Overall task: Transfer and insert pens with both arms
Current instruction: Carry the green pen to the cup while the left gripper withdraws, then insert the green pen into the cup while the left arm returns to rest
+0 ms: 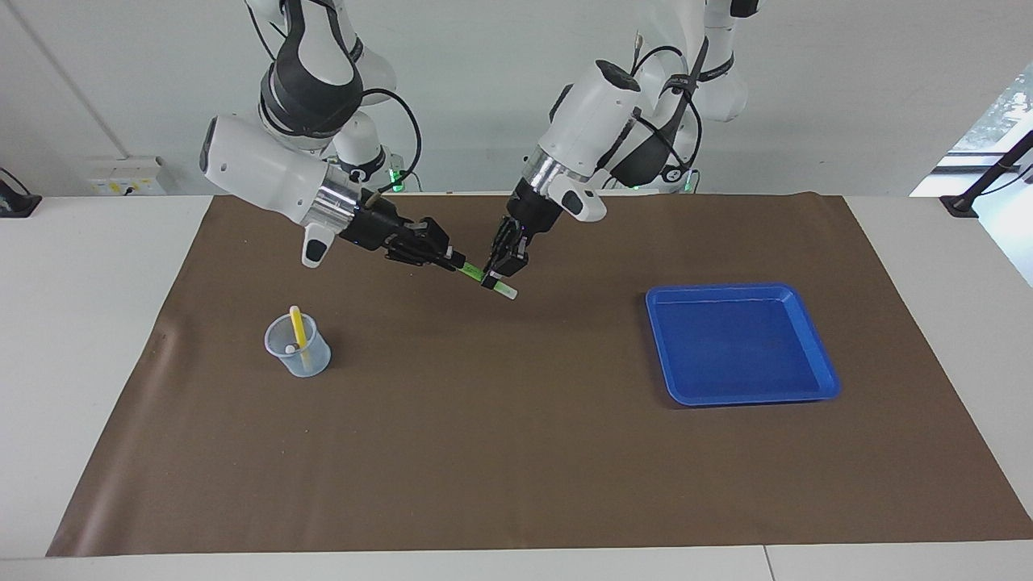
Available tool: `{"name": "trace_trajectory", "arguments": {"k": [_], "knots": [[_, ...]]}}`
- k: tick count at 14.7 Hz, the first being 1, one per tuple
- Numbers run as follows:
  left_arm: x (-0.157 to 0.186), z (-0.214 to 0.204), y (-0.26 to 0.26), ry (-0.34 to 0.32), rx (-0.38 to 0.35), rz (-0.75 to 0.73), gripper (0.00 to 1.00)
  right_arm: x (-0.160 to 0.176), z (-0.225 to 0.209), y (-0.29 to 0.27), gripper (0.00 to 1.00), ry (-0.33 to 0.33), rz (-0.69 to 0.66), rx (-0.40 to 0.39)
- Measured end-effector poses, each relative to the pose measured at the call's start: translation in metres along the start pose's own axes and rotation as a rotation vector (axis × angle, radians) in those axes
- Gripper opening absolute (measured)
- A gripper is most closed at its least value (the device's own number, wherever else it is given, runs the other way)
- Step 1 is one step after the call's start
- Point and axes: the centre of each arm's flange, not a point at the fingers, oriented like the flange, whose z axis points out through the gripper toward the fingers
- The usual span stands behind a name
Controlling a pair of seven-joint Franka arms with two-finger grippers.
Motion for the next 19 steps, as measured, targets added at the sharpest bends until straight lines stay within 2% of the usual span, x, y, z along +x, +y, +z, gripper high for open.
{"name": "trace_trajectory", "arguments": {"k": [1, 2, 4, 7, 9, 11, 15, 17, 19], "knots": [[0.000, 0.000, 0.000, 0.001, 0.000, 0.022, 0.19, 0.000, 0.000, 0.000, 0.19, 0.000, 0.001, 0.000], [0.001, 0.001, 0.000, 0.003, 0.004, 0.055, 0.26, 0.001, -0.001, 0.001, 0.19, 0.002, 0.000, -0.003], [0.007, 0.002, 0.002, 0.014, 0.019, 0.139, 0.47, 0.004, -0.009, 0.002, 0.19, 0.020, -0.027, -0.050], [0.037, 0.001, 0.012, 0.050, 0.090, 0.334, 0.80, 0.011, -0.042, -0.007, 0.19, 0.012, -0.129, -0.218], [0.069, -0.006, 0.025, 0.070, 0.157, 0.466, 0.99, 0.020, -0.071, -0.009, 0.19, -0.004, -0.248, -0.382], [0.103, -0.019, 0.036, 0.073, 0.221, 0.602, 1.00, 0.033, -0.093, 0.006, 0.19, -0.038, -0.420, -0.532], [0.178, -0.055, 0.051, 0.057, 0.333, 0.874, 1.00, 0.053, -0.120, 0.041, 0.19, -0.176, -0.747, -0.839], [0.217, -0.081, 0.052, 0.076, 0.395, 1.001, 1.00, 0.054, -0.119, 0.041, 0.19, -0.216, -0.812, -0.908], [0.255, -0.110, 0.051, 0.086, 0.461, 1.110, 1.00, 0.054, -0.116, 0.042, 0.19, -0.241, -0.843, -0.930]]}}
